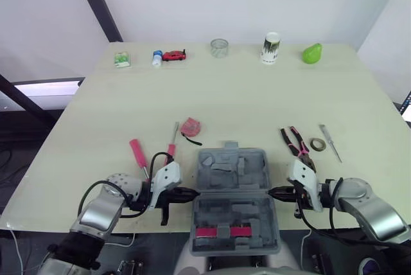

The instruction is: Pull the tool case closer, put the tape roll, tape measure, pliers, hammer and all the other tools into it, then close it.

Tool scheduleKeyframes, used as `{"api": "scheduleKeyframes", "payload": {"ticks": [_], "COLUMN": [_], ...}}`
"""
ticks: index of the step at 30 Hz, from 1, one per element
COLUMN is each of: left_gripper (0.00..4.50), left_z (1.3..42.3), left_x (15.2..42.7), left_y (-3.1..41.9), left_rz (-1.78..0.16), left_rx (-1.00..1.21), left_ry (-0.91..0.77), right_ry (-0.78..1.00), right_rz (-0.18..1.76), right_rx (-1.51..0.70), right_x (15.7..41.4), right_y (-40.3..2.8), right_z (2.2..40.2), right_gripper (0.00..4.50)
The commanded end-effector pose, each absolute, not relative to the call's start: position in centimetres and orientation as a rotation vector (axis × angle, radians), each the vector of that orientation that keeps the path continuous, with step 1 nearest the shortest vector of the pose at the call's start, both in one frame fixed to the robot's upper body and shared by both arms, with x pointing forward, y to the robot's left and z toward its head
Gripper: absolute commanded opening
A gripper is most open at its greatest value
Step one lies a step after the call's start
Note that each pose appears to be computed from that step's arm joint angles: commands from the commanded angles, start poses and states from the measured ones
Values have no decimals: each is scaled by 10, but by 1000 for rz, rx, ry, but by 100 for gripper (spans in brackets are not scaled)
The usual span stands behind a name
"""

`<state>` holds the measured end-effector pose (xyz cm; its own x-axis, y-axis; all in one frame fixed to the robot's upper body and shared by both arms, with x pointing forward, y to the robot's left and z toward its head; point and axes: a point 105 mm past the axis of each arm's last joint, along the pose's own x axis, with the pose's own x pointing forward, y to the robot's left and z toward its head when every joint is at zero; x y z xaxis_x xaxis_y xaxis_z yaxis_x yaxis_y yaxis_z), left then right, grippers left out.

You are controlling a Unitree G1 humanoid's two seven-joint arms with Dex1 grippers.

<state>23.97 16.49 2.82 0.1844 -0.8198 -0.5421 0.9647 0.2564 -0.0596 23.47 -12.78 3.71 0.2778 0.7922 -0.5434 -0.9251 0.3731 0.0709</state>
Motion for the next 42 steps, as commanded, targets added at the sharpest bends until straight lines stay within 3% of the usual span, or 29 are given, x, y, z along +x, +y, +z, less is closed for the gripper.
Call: {"api": "scheduleKeyframes", "payload": {"ticks": [1,42], "left_gripper": [9,9], "left_z": [33,27], "left_x": [242,241], "left_y": [159,160], "left_rz": [-1308,-1299], "left_rx": [337,338], "left_ry": [485,492], "right_ry": [498,513], "right_rz": [1188,1164], "right_rx": [-292,-302], "right_x": [238,234], "right_y": [-123,-127], "right_z": [46,40], "right_gripper": [0,0]}}
